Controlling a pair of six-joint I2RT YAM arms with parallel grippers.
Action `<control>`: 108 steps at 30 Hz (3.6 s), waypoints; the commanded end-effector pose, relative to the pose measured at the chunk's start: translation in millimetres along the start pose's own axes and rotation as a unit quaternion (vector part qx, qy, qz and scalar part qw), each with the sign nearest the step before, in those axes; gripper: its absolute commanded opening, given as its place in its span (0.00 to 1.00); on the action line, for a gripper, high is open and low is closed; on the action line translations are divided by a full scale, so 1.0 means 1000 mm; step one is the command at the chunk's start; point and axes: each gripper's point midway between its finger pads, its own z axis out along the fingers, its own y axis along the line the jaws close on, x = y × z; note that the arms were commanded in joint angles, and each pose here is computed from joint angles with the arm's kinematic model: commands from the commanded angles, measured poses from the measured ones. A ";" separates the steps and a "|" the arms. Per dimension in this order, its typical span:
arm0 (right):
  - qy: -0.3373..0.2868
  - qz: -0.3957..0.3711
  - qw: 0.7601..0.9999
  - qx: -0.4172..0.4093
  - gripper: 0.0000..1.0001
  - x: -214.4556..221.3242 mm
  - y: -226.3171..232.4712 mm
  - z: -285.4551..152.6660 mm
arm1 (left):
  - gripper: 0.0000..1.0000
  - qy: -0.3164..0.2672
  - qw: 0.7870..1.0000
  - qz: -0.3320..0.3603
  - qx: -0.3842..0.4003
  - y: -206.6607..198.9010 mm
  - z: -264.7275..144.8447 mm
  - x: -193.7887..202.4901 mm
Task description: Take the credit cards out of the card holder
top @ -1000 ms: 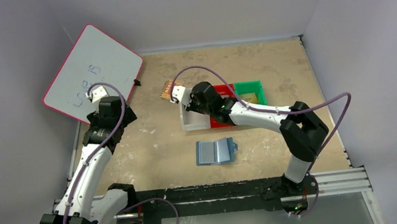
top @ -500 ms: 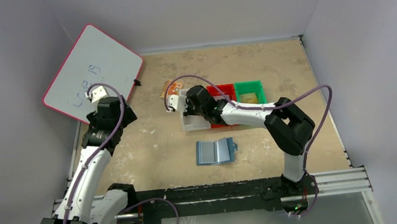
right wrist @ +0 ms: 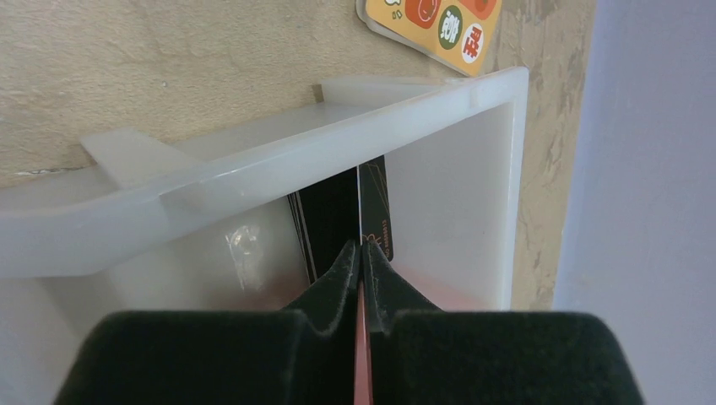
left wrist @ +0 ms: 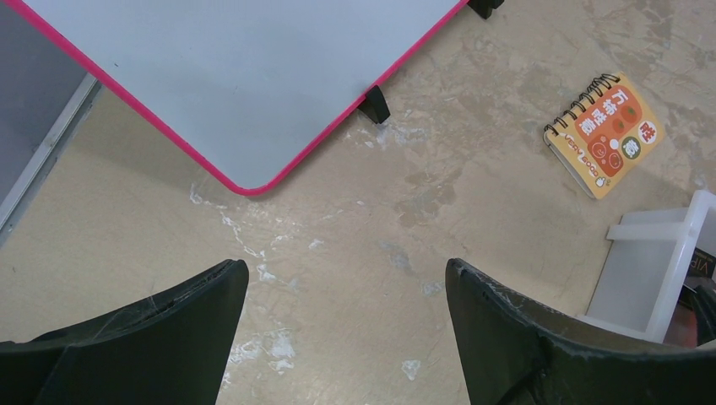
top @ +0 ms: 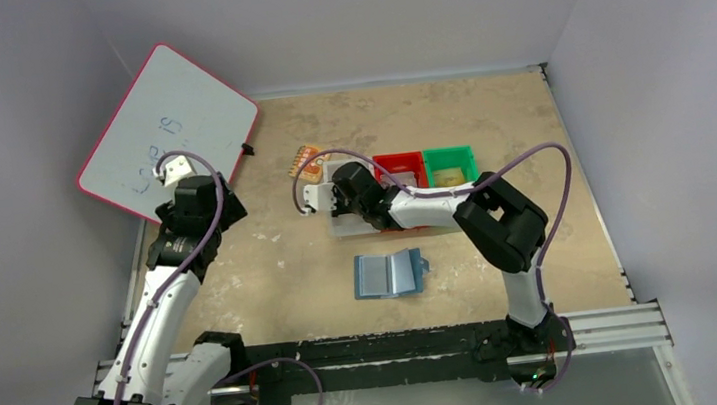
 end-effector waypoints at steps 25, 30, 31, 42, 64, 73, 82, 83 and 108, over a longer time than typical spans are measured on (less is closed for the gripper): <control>-0.022 0.018 1.000 0.009 0.32 -0.003 -0.024 -0.003 | 0.84 0.044 0.998 0.038 0.010 -0.011 0.016 0.014; -0.019 0.024 0.999 0.008 0.33 -0.002 -0.022 -0.002 | 0.84 0.046 0.998 0.040 0.011 -0.011 0.016 0.015; -0.020 0.026 0.999 0.009 0.33 -0.002 -0.023 -0.002 | 0.84 0.046 0.998 0.040 0.010 -0.011 0.017 0.015; -0.065 0.081 0.993 0.058 0.34 -0.027 -0.060 -0.029 | 0.84 0.048 0.998 0.043 0.013 -0.012 0.017 0.016; -0.120 0.713 0.691 -0.006 0.69 -0.034 -0.008 -0.203 | 0.84 0.034 0.999 0.030 0.002 -0.006 0.012 0.010; 0.100 0.703 0.697 0.093 0.69 -0.030 0.133 -0.198 | 0.86 0.032 0.999 0.031 -0.004 -0.004 0.012 0.010; 0.137 0.705 0.690 0.091 0.63 -0.036 0.165 -0.190 | 0.86 0.035 0.999 0.033 -0.007 -0.004 0.014 0.011; 0.132 0.705 0.692 0.085 0.62 -0.036 0.166 -0.189 | 0.86 0.036 0.999 0.034 -0.007 -0.004 0.015 0.012; 0.199 0.692 0.692 0.052 0.63 -0.019 0.175 -0.150 | 0.84 0.043 0.998 0.036 -0.005 -0.005 0.017 0.015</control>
